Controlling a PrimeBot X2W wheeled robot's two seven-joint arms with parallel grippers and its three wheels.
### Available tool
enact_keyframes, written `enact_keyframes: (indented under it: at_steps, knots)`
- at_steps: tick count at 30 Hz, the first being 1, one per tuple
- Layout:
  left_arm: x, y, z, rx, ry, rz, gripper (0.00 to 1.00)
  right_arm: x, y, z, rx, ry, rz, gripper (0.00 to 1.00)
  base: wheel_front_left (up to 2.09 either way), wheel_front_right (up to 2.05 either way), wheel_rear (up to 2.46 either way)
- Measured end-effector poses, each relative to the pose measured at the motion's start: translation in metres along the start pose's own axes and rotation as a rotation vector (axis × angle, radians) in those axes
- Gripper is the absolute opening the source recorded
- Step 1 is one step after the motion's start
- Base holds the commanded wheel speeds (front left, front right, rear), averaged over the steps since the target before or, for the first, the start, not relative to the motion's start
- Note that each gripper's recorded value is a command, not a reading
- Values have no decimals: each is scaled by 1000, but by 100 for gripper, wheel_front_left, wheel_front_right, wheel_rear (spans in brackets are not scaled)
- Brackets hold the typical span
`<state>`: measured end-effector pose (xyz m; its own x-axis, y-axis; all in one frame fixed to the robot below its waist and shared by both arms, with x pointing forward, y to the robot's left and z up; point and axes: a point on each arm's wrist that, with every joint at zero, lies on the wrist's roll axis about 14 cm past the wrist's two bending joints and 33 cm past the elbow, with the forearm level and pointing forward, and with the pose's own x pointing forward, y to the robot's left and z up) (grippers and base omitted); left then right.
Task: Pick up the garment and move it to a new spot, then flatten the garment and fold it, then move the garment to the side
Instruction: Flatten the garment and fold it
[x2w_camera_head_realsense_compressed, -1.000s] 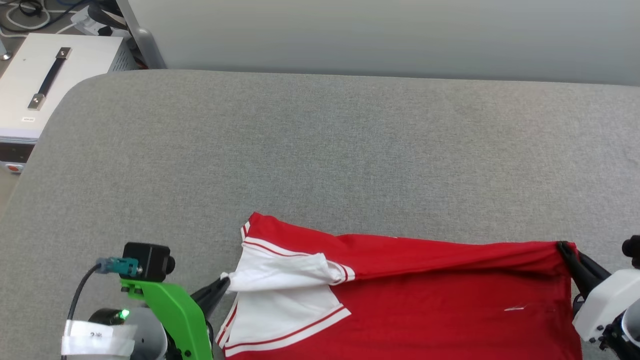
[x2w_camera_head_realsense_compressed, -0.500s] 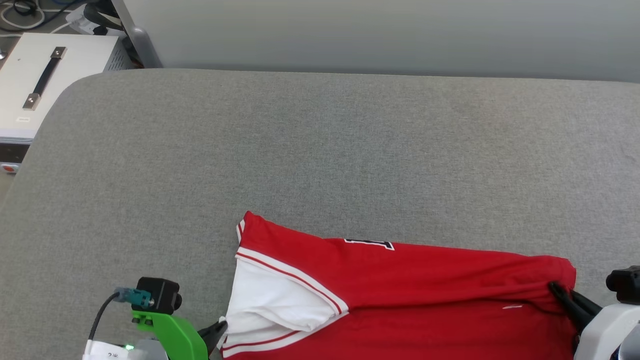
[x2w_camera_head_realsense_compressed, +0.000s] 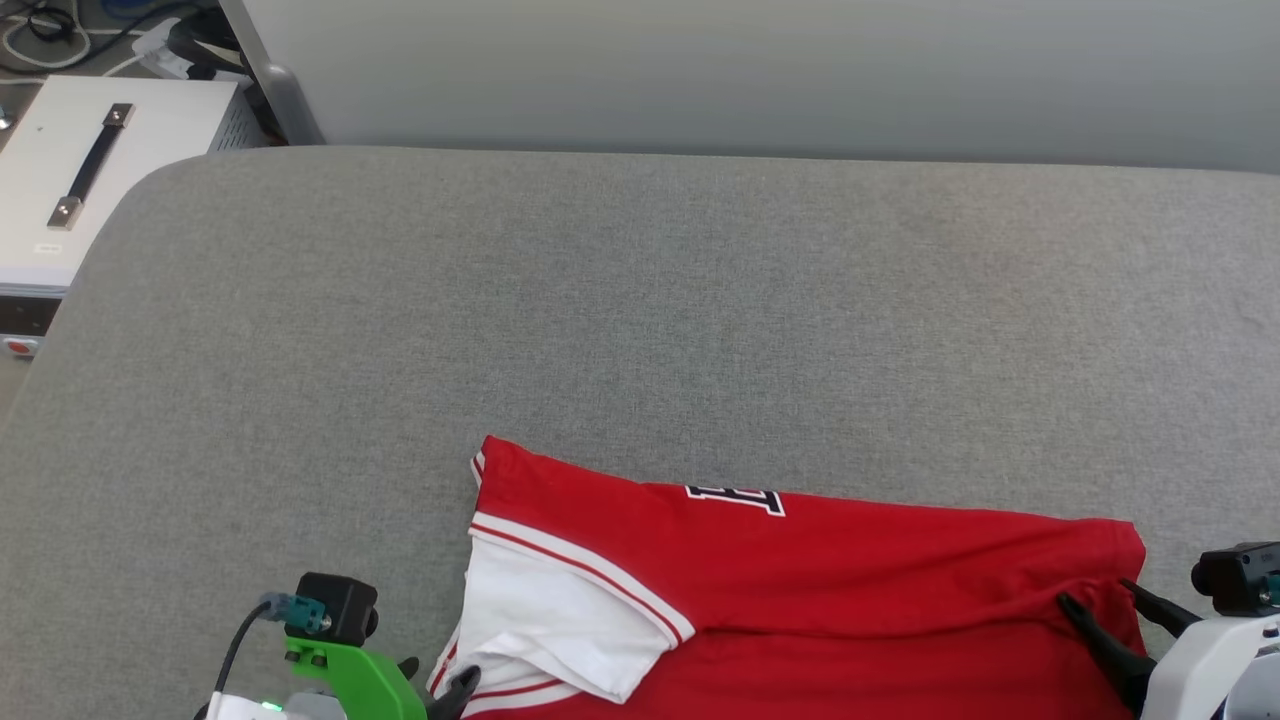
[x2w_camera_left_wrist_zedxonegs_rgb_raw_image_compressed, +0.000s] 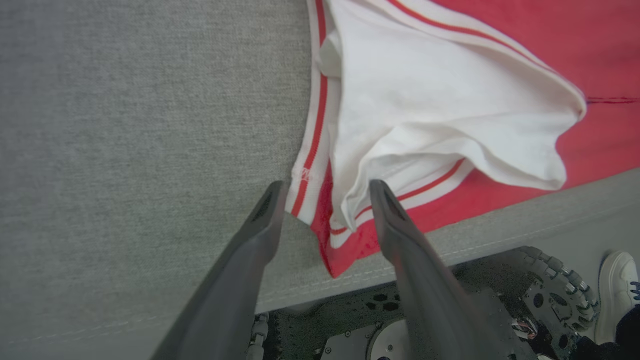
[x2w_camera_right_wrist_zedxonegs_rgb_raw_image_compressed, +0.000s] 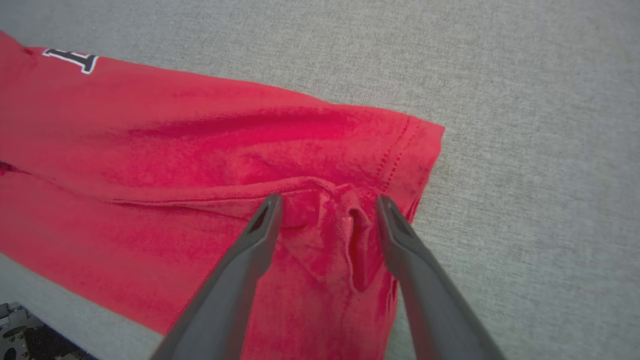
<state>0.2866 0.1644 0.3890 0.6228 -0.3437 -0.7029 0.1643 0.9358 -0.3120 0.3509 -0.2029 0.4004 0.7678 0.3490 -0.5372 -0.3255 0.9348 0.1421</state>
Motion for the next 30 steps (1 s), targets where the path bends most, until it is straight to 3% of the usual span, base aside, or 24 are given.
enact_keyframes:
  at_steps: [7, 17, 22, 30]
  knots:
    - [-7, 0, 24, 11, -150, 26, 100, -13, 0, 14, 28, -31, -1, 100, 0, 0, 0]
    - [-30, 2, 91, 75, -520, 86, 100, -32, -13, 43, 124, -48, -35, 100, 0, 0, 0]
    - [-38, -2, 119, 145, -696, 101, 100, -29, -23, 32, 187, 23, -76, 100, 0, 0, 0]
    - [-45, 14, 142, 166, -817, 210, 100, -12, -19, 4, 336, 114, -107, 100, 0, 0, 0]
